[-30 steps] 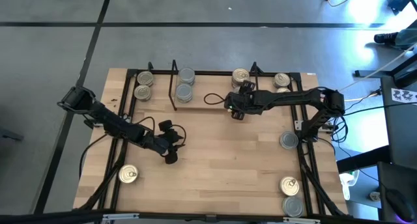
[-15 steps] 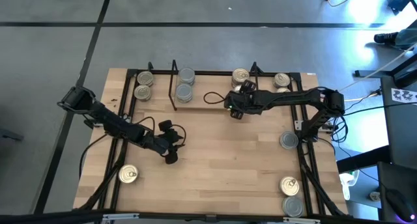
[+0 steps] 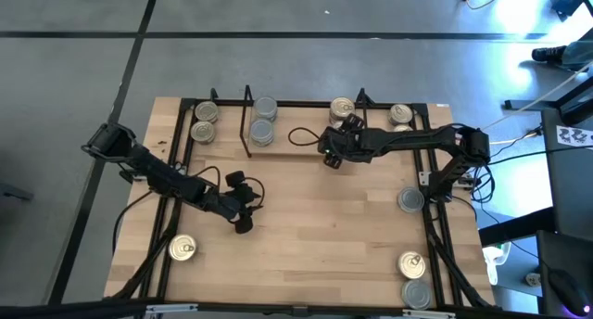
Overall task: Stack canned seafood by type on shelf
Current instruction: Stack the blue pink tuna can on top of the other blue pink tuna can on the shelf
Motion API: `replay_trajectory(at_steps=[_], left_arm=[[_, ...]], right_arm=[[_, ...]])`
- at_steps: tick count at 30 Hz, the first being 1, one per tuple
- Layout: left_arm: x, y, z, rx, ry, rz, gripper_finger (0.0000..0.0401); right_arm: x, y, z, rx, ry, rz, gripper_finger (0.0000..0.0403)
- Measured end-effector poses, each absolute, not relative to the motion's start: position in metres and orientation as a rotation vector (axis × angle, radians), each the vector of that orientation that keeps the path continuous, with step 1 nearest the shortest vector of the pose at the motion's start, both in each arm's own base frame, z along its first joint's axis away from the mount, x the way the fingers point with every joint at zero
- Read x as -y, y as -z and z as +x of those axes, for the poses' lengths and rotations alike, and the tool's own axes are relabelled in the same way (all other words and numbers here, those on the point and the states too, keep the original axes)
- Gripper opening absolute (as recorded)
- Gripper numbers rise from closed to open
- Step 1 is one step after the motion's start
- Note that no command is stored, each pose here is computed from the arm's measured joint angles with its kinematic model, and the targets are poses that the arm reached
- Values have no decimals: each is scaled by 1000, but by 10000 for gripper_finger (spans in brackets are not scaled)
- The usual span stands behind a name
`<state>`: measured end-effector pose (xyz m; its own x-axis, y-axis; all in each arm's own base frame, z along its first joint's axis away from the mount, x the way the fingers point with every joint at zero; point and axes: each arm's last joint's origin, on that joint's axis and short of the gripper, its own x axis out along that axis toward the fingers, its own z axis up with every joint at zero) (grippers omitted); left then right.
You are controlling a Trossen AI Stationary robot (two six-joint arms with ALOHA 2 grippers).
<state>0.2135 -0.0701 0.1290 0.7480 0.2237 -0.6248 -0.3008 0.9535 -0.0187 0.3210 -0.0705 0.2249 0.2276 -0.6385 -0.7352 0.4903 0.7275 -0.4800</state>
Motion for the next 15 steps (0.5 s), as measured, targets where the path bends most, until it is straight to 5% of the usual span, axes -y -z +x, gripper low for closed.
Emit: replay_trajectory(at_steps=[15], left_arm=[[70, -129, 214, -666, -287, -121, 159]], right_arm=[[69, -224, 321, -1113, 716, -140, 282]])
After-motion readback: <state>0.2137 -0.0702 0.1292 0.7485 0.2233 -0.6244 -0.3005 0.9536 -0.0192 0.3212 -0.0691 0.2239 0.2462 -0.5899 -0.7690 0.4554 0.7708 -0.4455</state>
